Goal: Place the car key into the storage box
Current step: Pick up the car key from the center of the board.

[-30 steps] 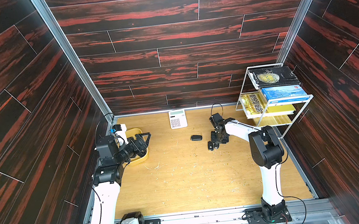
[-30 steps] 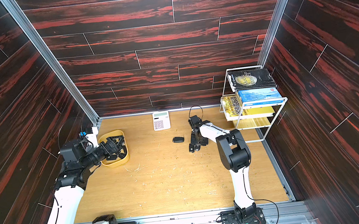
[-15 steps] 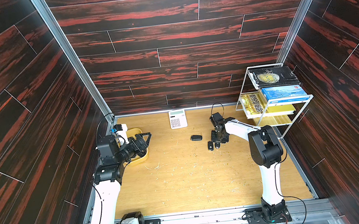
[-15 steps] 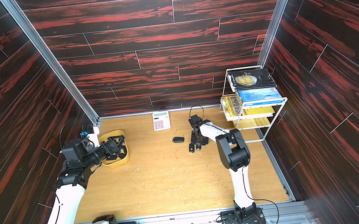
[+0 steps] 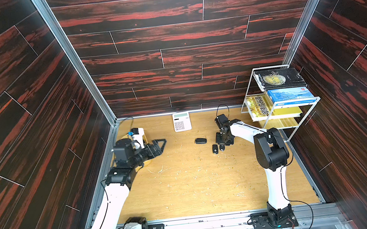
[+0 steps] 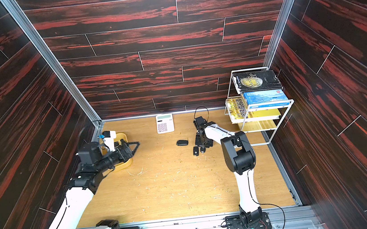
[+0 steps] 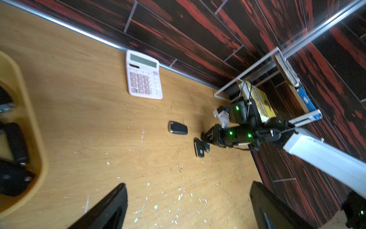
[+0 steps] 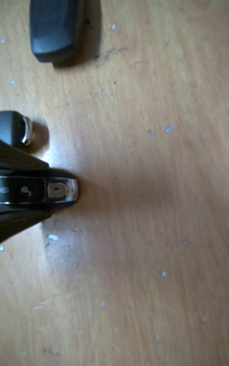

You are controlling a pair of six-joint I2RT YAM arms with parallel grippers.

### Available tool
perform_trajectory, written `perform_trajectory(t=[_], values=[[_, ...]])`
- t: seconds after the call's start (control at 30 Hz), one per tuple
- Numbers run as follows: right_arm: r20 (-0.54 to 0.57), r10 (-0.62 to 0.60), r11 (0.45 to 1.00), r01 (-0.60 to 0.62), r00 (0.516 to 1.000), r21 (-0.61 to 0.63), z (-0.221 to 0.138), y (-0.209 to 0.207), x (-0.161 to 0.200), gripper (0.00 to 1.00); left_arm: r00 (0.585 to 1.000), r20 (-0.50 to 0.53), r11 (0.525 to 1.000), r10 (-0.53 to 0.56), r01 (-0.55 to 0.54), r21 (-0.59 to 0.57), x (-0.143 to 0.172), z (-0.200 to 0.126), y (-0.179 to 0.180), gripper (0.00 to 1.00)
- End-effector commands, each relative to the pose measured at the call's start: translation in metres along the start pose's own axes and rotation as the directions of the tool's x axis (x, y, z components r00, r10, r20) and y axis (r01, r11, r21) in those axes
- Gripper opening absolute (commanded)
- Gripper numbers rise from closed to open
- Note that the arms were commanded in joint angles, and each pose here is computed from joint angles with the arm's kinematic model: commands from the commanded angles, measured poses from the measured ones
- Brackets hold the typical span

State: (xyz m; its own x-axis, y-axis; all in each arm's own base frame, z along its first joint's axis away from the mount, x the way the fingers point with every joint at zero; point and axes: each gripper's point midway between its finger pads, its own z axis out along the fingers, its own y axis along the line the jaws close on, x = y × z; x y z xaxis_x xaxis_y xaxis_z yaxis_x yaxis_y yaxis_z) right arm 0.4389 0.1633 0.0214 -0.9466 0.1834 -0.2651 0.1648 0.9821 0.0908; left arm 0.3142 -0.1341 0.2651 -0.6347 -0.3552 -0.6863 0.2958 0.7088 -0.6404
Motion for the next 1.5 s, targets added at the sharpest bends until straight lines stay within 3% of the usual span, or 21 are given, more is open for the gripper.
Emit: perform_trajectory(t=[0.0, 0.23, 0.43, 0.93, 1.23, 1.47], values=[[-0.011, 0.007, 0.999, -0.008, 1.0, -0.041, -0.023, 0.002, 0.005, 0.13, 0.998, 0.045, 0.998, 0.051, -0.052, 0.035, -0.001, 0.011, -0.018, 1.0], [0.012, 0.006, 0.986, -0.004, 1.0, -0.167, -0.068, 0.011, 0.016, 0.13, 0.985, 0.033, 0.982, 0.171, -0.173, 0.079, 0.026, 0.026, -0.039, 1.0], [0.031, 0.003, 0.965, 0.005, 1.0, -0.262, -0.11, 0.014, 0.032, 0.13, 0.96, 0.102, 0.954, 0.259, -0.271, 0.129, 0.04, 0.031, -0.057, 1.0], [0.084, 0.028, 0.837, 0.022, 0.996, -0.547, -0.225, 0.046, 0.075, 0.13, 0.899, 0.162, 0.873, 0.406, -0.434, 0.223, 0.097, 0.066, -0.117, 1.0], [0.087, 0.041, 0.776, 0.023, 0.995, -0.631, -0.258, 0.066, 0.095, 0.12, 0.837, 0.259, 0.818, 0.482, -0.536, 0.208, 0.105, 0.079, -0.156, 1.0], [0.075, 0.056, 0.723, 0.011, 0.996, -0.69, -0.271, 0.079, 0.107, 0.12, 0.817, 0.294, 0.801, 0.497, -0.562, 0.206, 0.108, 0.076, -0.177, 0.98]])
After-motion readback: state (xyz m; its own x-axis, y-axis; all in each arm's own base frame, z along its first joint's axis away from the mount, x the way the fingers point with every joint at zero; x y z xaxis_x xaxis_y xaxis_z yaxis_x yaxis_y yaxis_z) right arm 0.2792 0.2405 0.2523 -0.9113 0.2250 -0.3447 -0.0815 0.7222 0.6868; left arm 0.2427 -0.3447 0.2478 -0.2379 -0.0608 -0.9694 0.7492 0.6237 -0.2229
